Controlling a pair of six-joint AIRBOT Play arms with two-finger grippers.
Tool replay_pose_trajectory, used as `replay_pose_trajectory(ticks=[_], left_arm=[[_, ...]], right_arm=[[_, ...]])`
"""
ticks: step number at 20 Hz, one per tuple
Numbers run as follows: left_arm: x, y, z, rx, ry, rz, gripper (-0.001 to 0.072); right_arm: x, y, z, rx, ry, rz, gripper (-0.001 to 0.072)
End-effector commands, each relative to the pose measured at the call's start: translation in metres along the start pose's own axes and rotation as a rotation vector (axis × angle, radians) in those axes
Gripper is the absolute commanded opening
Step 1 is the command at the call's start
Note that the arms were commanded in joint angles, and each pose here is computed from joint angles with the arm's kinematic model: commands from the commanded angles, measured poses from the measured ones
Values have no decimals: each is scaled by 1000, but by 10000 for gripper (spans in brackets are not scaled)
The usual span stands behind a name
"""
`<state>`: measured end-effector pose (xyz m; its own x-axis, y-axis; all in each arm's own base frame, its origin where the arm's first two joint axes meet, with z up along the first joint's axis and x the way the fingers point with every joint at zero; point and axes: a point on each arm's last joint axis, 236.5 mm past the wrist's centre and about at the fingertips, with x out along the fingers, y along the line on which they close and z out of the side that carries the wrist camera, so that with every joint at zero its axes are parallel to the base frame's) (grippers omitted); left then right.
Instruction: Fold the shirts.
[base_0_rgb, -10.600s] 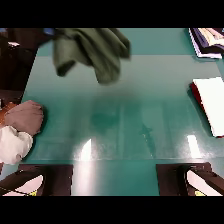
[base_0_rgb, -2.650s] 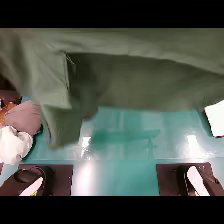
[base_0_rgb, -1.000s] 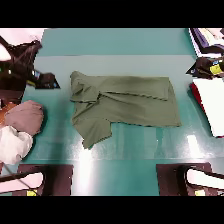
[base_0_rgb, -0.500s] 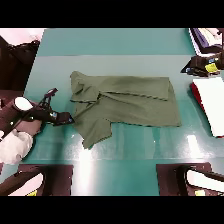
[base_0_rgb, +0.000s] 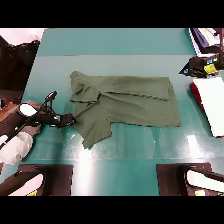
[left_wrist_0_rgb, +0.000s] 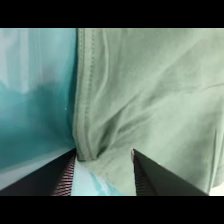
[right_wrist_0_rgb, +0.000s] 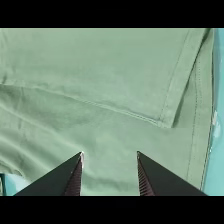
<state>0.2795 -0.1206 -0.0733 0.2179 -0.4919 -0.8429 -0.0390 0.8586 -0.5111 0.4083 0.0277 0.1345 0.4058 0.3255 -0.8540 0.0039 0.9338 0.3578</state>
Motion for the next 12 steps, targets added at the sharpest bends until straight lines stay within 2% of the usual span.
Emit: replay_pose_trajectory(ticks=[1, 3, 4, 5, 6, 8, 12], left_arm=[[5, 2, -2, -15, 12, -1, 430], [7, -4, -2, -33, 13, -27, 429], [8, -10, -3, -22, 14, -37, 352], [11, -15, -6, 13, 25, -42, 86], [13, -21, -10, 45, 34, -47, 28], [10, -28, -12, 66, 55, -59, 26], [-21, -41, 16, 203, 50, -23, 26]], right_arm=[[-1, 1, -4, -1, 16, 1, 380], [-1, 1, -6, -1, 25, 1, 380], [-1, 1, -8, -1, 31, 1, 380], [-1, 1, -10, -1, 42, 2, 380], [-1, -1, -15, -3, 63, -3, 380], [-3, -10, -32, -17, 130, -8, 380], [9, -58, -91, 108, 225, -26, 380]])
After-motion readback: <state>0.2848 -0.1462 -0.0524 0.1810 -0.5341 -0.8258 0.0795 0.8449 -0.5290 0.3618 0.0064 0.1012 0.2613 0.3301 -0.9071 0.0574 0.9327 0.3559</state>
